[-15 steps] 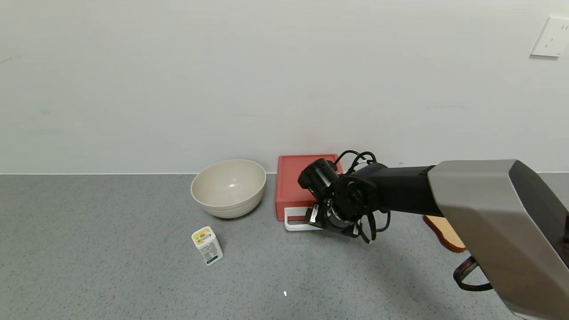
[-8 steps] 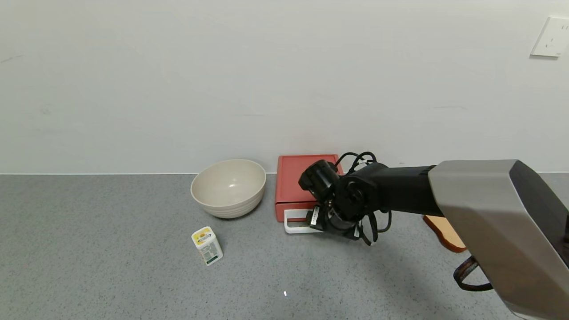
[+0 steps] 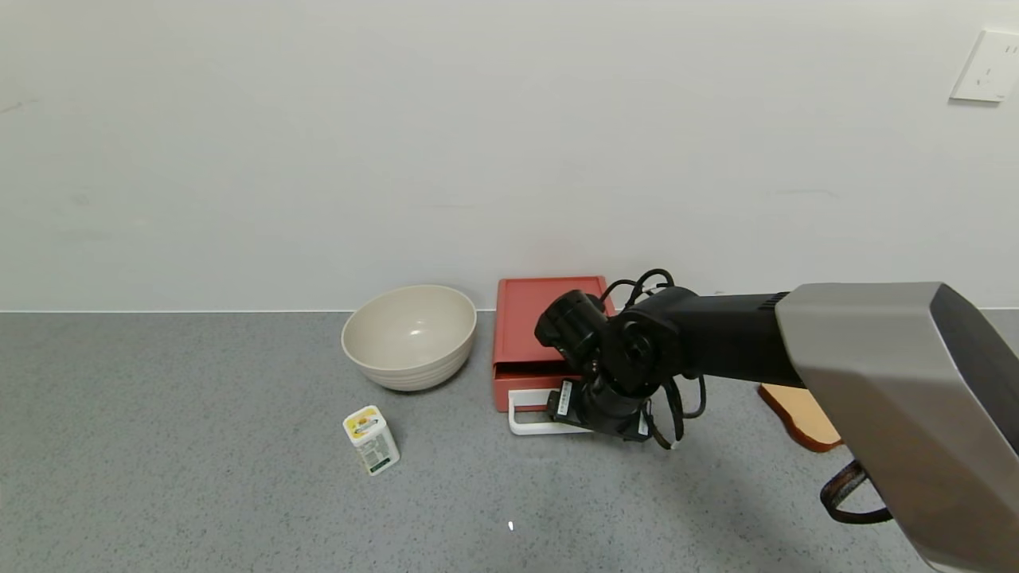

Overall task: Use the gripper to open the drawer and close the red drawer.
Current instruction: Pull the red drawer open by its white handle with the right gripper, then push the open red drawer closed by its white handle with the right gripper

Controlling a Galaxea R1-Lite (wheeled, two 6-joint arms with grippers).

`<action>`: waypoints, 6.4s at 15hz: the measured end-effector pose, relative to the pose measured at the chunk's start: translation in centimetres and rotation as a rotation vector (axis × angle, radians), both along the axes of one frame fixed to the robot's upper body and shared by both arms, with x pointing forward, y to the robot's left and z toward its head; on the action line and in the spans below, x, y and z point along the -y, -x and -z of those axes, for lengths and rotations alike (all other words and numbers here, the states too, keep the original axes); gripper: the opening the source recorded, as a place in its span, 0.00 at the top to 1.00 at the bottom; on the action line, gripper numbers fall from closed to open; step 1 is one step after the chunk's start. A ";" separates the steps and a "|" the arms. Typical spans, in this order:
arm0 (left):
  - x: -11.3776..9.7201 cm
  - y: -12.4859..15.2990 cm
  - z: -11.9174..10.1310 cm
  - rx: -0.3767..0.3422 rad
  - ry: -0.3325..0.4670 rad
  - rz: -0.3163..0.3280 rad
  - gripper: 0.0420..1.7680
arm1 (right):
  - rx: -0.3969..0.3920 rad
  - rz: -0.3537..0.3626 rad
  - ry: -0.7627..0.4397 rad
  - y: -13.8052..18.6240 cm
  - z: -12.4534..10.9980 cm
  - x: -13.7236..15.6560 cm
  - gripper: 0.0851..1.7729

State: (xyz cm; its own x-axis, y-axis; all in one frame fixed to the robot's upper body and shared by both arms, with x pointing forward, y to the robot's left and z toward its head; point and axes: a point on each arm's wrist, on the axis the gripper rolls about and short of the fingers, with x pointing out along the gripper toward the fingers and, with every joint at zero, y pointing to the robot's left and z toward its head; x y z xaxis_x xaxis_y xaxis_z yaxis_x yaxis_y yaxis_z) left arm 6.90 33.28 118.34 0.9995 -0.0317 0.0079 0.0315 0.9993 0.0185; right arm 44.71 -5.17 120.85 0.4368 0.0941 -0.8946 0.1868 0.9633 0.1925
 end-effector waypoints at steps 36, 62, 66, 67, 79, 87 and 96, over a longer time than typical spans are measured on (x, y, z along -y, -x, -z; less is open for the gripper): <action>0.0 0.0 0.1 -0.003 0.000 0.003 0.03 | -0.276 -0.046 0.033 5.9 -0.2 -1.1 0.04; 0.0 0.0 0.1 -0.003 0.000 -0.001 0.03 | 0.124 -0.363 -0.005 8.9 -13.9 6.3 0.04; 0.0 0.0 0.0 -0.002 0.000 -0.002 0.03 | 0.237 -0.466 -0.074 7.8 -14.4 9.7 0.04; 0.0 0.0 0.0 -0.002 0.000 -0.003 0.03 | 0.262 -0.491 -0.084 7.7 -14.5 10.7 0.04; 0.0 0.0 0.0 -0.002 0.000 -0.001 0.03 | 0.440 -0.714 -0.135 7.2 -15.6 19.6 0.04; 0.0 0.0 0.0 -0.001 0.000 -0.001 0.03 | 0.466 -0.708 -0.132 7.7 -15.7 20.1 0.04; 0.0 0.0 0.0 -0.001 0.000 -0.001 0.03 | 0.463 -0.713 -0.139 8.4 -15.7 19.9 0.04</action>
